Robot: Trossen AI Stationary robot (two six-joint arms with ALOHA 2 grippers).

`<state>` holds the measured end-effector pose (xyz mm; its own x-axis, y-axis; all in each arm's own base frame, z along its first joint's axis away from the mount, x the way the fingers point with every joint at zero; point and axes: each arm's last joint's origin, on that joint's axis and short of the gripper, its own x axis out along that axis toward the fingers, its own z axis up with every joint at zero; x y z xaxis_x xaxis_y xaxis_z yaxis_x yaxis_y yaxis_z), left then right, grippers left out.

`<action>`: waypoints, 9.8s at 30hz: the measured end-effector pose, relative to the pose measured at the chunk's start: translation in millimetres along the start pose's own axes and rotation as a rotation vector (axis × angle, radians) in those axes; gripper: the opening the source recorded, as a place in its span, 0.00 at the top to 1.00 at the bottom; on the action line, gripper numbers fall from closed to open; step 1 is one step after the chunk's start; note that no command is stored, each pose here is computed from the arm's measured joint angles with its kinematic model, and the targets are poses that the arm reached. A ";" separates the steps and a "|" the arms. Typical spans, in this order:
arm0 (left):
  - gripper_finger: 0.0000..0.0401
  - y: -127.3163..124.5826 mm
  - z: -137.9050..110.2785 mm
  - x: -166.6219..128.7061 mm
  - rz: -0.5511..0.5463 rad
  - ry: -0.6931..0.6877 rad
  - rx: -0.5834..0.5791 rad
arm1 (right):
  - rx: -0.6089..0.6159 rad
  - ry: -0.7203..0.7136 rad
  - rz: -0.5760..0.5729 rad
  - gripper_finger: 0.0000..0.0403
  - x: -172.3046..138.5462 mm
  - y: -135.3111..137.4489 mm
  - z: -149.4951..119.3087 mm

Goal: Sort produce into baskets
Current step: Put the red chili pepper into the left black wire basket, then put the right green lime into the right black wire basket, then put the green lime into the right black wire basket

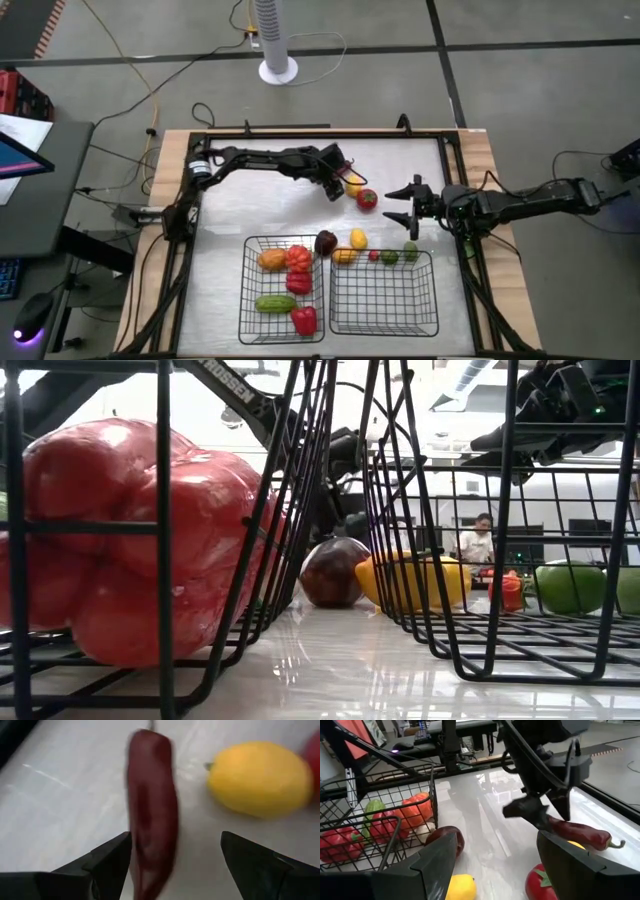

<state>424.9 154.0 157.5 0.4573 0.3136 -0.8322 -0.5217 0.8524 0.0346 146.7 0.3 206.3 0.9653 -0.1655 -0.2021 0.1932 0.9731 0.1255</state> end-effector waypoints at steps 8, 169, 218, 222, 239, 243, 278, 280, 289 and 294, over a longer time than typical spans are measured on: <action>0.27 0.9 2.4 5.2 0.069 -0.011 0.035 | -0.001 0.002 0.001 0.25 0.0 0.0 -0.3; 0.37 -72.5 -105.2 -295.8 -0.267 -1.081 0.464 | 0.644 1.747 -0.169 0.47 96.7 -5.6 -64.7; 0.37 -44.4 -120.2 -298.6 -0.249 -1.076 0.259 | 0.338 1.391 -0.144 0.19 66.0 110.4 87.3; 0.37 -44.4 -120.2 -298.6 -0.249 -1.076 0.259 | 0.347 1.324 -0.303 0.19 74.6 79.3 94.0; 0.37 -44.3 -121.6 -295.9 -0.225 -1.048 0.276 | 0.397 1.616 -0.370 0.19 145.3 7.5 41.6; 0.37 -44.3 -122.1 -295.0 -0.218 -1.040 0.287 | 0.360 1.663 -0.340 0.19 154.4 12.3 27.5; 0.37 -43.5 -123.2 -292.6 -0.187 -1.013 0.277 | 0.355 1.698 -0.273 0.19 143.1 45.3 -3.2; 0.37 -43.5 -123.2 -292.6 -0.187 -1.013 0.277 | 0.380 1.683 -0.271 0.19 141.1 45.9 1.1; 0.37 -43.5 -123.1 -292.8 -0.188 -1.015 0.276 | 0.474 1.674 -0.295 0.19 138.6 37.2 9.1; 0.37 -43.5 -123.1 -292.8 -0.189 -1.015 0.275 | 0.554 1.687 -0.265 0.19 140.5 32.5 10.1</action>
<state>225.0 -26.4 331.6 0.9655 0.2602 0.0088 -0.2574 0.9490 0.1823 290.4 7.1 191.8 -0.2330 0.3785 -0.8958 0.6696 0.7304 0.1345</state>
